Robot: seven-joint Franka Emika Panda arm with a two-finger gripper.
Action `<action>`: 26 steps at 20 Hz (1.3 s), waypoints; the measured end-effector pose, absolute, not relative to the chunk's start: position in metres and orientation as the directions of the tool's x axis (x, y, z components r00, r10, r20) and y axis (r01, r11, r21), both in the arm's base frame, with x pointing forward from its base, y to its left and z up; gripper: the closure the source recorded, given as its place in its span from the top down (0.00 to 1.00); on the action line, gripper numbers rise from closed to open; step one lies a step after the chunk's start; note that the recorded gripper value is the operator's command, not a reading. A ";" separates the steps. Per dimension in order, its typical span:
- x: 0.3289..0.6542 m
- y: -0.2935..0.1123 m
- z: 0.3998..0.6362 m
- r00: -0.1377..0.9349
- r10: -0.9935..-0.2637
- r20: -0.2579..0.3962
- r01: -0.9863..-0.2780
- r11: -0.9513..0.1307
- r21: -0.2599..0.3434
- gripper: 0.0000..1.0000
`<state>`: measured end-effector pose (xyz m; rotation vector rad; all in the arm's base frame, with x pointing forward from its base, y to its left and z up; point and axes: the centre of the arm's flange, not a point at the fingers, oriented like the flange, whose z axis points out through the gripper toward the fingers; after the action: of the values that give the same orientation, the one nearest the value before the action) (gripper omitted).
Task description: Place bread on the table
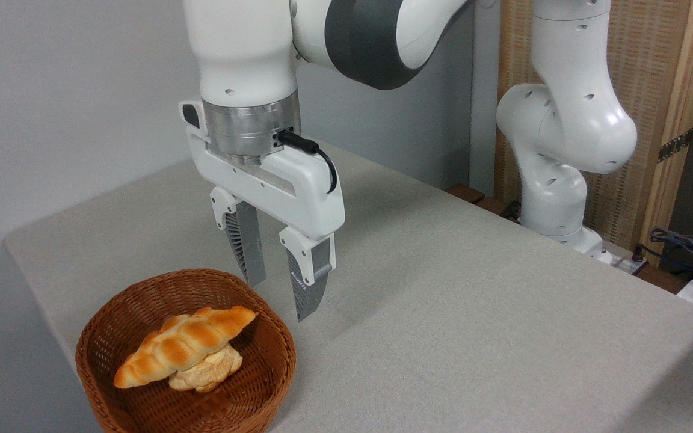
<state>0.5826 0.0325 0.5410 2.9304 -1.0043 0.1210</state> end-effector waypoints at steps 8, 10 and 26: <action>0.580 0.031 0.538 0.786 -0.614 0.068 -0.617 -0.786 0.035 1.00; 0.580 0.031 0.537 0.786 -0.614 0.067 -0.617 -0.786 0.036 1.00; 0.581 0.000 0.517 0.754 -0.657 0.016 -0.656 -0.750 0.083 1.00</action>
<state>0.5815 -0.0003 0.5165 2.8630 -1.0740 -0.0219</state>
